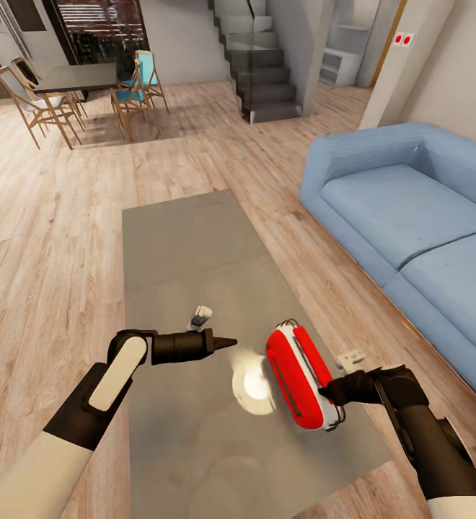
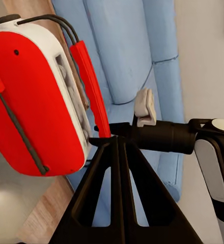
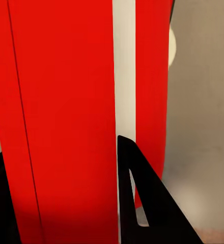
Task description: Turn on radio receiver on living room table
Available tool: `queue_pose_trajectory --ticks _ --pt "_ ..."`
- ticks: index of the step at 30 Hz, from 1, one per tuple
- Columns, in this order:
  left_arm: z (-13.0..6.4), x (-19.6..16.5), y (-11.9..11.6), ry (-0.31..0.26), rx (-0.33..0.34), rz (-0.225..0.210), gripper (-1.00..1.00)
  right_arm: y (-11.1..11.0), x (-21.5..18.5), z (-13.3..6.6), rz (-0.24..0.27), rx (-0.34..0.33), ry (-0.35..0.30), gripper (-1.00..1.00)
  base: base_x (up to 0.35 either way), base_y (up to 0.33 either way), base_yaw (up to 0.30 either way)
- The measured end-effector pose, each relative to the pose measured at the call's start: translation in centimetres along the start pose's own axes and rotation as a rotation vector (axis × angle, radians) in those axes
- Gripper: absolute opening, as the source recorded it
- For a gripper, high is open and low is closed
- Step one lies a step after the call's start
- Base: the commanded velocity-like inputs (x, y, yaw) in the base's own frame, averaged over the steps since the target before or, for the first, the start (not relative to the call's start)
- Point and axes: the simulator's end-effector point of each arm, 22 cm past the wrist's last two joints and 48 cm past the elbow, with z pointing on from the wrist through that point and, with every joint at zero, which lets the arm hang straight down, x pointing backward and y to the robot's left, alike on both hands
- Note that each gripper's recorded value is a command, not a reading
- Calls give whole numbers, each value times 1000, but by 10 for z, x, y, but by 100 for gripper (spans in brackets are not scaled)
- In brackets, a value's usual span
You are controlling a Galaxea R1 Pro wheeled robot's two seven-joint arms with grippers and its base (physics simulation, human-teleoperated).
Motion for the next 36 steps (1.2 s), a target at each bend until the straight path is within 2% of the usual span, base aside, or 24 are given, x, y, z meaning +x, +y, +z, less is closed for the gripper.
queue_pose_trajectory --ticks 22,27,36 --pt "0 0 0 0 0 0 -100 -1 0 0 -1 2 0 -100 0 0 0" --pt "-1 -1 -7 -1 27 6 -100 -1 0 0 -1 3 0 -100 0 0 0" --pt "-2 -1 -7 -2 30 6 -100 -1 0 0 -1 2 0 -100 0 0 0"
